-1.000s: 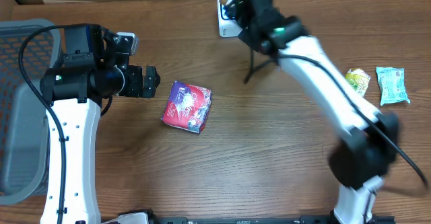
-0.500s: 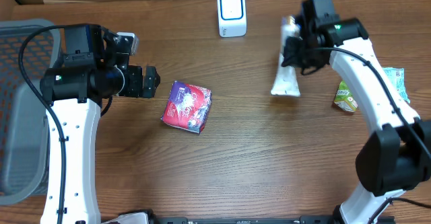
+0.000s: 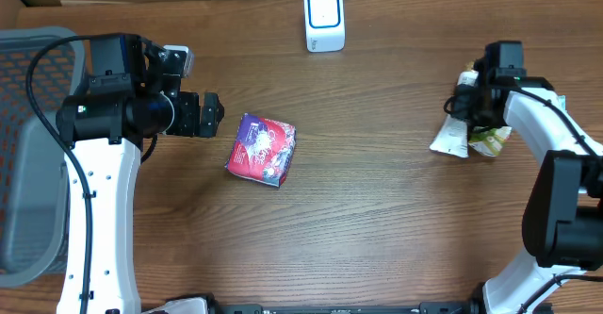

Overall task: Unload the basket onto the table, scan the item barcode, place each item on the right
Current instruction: 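Carry the tube right and set it down beside the carton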

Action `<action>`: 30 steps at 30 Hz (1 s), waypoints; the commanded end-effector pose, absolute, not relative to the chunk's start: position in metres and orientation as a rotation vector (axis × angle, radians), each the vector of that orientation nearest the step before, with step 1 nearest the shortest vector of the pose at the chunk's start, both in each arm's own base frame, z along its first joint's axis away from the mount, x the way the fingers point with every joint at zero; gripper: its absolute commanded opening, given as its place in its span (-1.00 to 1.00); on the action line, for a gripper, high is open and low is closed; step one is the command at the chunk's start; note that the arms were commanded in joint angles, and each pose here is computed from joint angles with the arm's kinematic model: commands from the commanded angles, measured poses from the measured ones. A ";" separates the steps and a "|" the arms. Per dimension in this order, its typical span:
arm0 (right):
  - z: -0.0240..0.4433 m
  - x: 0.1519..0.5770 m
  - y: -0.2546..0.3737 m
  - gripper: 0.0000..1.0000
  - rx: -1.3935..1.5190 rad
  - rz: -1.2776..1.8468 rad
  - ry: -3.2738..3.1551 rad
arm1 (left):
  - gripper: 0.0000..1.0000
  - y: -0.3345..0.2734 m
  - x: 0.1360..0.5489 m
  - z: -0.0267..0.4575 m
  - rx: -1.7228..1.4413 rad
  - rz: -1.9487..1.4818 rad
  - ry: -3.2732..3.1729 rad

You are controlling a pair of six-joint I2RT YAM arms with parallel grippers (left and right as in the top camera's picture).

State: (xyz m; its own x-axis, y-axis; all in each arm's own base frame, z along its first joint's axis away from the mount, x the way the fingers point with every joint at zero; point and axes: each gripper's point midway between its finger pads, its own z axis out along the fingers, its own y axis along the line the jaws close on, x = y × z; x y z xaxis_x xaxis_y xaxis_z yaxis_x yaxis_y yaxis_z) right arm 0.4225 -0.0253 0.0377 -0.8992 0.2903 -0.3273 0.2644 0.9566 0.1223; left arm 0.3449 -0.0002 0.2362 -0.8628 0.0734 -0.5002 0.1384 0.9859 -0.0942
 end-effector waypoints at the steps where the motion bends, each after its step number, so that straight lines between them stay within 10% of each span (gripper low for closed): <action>1: 0.047 0.423 -0.042 -0.11 0.347 0.029 2.744 | 0.99 -0.004 0.346 0.238 0.185 -0.177 2.604; 3: 0.052 0.425 -0.038 0.34 0.344 0.075 2.742 | 0.99 -0.004 0.346 0.238 0.185 -0.177 2.604; 6: 0.071 0.434 -0.027 0.50 0.323 0.168 2.730 | 0.99 -0.004 0.346 0.238 0.185 -0.177 2.604; 16: 0.180 0.449 0.073 0.47 0.157 0.915 2.597 | 0.99 -0.004 0.346 0.238 0.185 -0.177 2.604; 30: 0.116 0.371 0.234 0.52 -0.009 0.990 2.855 | 0.99 -0.004 0.346 0.238 0.185 -0.177 2.604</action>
State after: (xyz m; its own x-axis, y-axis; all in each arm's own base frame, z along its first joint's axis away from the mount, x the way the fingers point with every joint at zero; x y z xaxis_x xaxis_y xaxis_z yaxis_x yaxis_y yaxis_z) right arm 0.3869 0.2126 0.1225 -0.9875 0.0137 -0.1573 -0.0886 0.7763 0.6242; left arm 0.3449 -0.0002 0.2362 -0.8628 0.0734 -0.5002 0.1384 0.9859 -0.0942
